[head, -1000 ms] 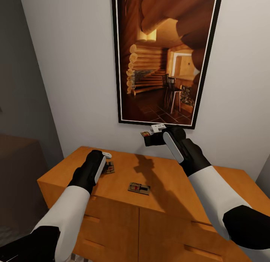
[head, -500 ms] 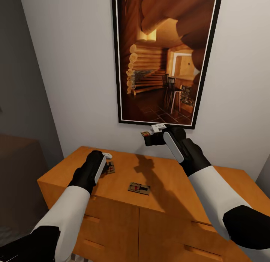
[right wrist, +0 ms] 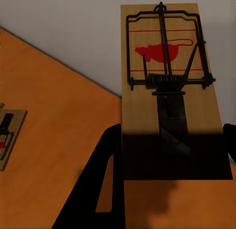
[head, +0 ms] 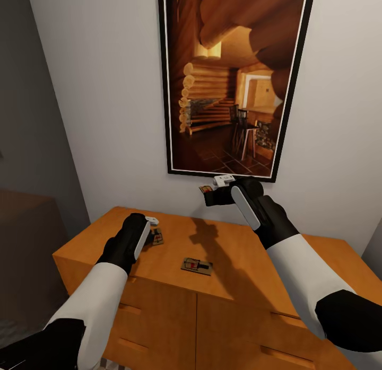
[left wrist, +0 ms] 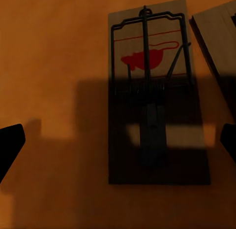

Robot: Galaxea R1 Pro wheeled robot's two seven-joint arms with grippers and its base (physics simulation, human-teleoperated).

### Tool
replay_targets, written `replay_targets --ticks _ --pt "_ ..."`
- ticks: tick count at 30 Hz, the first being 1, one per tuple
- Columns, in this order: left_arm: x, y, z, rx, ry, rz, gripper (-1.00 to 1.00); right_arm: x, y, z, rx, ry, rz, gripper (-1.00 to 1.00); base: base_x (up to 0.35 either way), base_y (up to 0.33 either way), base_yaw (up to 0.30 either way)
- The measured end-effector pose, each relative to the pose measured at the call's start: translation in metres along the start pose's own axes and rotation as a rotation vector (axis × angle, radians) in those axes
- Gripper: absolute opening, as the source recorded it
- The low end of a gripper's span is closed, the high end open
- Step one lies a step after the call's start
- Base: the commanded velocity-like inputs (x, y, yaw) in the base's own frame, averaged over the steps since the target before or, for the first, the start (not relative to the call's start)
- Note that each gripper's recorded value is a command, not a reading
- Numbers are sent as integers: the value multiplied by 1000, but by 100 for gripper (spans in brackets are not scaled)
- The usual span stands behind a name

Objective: Take the four mousetraps from the cabinet in the bathroom and place them on the bathroom floor. Make sure all four end up on the same floor surface, and ensure that at least two of them are either under or directly next to the same bathroom sink.

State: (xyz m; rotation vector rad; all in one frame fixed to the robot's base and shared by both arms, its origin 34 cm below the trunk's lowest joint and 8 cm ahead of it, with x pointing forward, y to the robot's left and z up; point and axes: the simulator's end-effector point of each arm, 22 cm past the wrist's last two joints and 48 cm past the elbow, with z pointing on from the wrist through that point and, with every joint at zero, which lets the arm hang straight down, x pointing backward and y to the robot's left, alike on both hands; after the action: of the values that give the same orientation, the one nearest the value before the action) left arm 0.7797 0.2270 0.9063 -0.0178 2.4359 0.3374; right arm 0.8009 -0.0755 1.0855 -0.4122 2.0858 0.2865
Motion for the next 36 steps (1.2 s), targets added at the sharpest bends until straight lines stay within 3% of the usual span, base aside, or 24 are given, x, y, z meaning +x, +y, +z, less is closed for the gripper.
replay_targets --ticks 15,16,36 --pt "0 0 0 2 0 -4 100 -1 0 -1 -2 -3 0 -100 0 0 0" --pt "0 0 0 2 0 -5 -100 -1 1 -1 -2 -3 1 -100 0 0 0" --pt "1 1 1 3 5 -10 -100 -3 -2 -2 -2 -8 11 -100 0 0 0"
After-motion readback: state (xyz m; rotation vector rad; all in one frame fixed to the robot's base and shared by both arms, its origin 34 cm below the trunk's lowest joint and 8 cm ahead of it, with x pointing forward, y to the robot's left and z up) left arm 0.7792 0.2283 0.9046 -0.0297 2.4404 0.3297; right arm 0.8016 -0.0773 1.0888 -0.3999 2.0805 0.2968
